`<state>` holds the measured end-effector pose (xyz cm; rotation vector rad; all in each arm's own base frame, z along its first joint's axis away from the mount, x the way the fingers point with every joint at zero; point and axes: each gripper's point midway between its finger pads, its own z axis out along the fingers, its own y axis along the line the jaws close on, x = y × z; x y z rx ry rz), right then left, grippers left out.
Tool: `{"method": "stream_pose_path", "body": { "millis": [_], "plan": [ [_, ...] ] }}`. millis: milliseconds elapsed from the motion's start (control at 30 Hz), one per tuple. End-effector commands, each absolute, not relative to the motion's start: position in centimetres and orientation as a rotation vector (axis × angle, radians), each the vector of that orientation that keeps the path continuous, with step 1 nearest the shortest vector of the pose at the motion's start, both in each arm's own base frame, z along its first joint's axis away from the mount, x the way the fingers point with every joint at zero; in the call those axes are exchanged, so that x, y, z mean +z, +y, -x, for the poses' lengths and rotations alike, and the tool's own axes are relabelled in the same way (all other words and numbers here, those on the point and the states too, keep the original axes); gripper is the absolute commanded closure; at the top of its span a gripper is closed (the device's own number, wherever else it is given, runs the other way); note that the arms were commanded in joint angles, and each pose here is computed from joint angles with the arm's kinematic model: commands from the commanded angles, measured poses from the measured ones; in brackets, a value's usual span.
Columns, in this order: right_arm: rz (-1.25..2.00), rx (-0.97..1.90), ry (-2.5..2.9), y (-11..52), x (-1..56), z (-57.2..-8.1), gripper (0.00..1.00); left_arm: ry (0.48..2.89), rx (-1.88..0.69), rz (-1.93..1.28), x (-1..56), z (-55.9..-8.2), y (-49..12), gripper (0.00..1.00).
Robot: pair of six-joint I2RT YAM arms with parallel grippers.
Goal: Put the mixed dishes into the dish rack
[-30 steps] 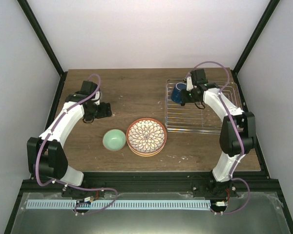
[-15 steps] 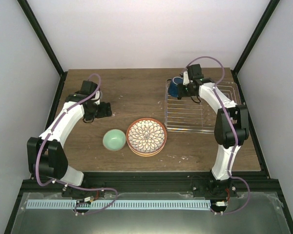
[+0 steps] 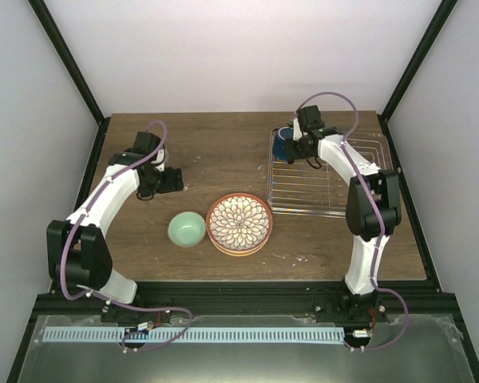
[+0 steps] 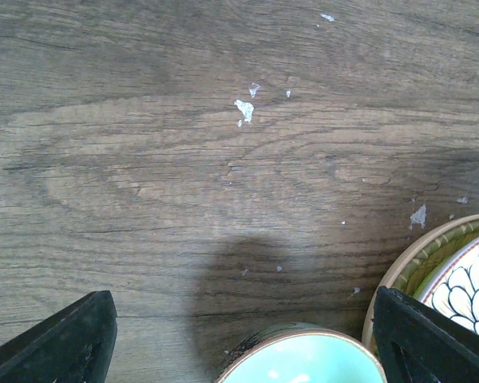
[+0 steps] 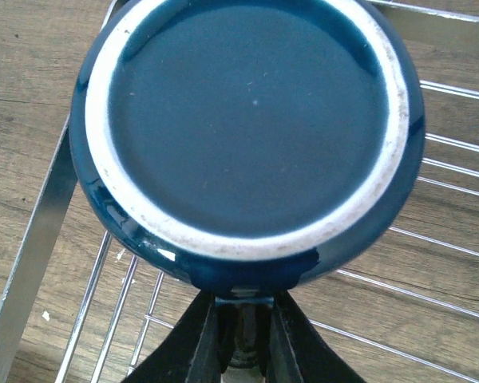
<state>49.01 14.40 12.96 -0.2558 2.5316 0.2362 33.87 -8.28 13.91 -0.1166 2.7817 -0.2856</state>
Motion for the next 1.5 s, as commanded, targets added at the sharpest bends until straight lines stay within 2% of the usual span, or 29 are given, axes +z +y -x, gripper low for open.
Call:
{"method": "stream_pose_path", "body": {
  "millis": [0, 467, 833, 1333, 1400, 1467],
  "plan": [
    [0.283, 0.193, 2.433, 14.9, 16.4, -50.1, 0.98, 2.753, -0.304, 0.095, 14.8, -34.7, -8.6, 0.11],
    [0.236, 0.156, 2.386, 13.2, 19.2, -49.2, 0.99, 2.764, -0.305, 0.089, 14.5, -34.5, -8.7, 0.11],
    [0.269, 0.241, 2.472, 14.5, 15.2, -48.9, 0.98, 2.774, -0.301, 0.082, 14.2, -34.3, -8.6, 0.11],
    [0.271, 0.226, 2.454, 14.8, 13.3, -50.4, 0.98, 2.771, -0.297, 0.087, 14.1, -34.5, -8.5, 0.11],
    [0.271, 0.232, 2.449, 14.9, 13.4, -50.5, 0.96, 2.771, -0.299, 0.088, 14.0, -34.5, -8.5, 0.11],
    [0.273, 0.232, 2.451, 14.8, 13.4, -50.5, 0.89, 2.775, -0.297, 0.085, 13.9, -34.5, -8.6, 0.10]
  ]
}}
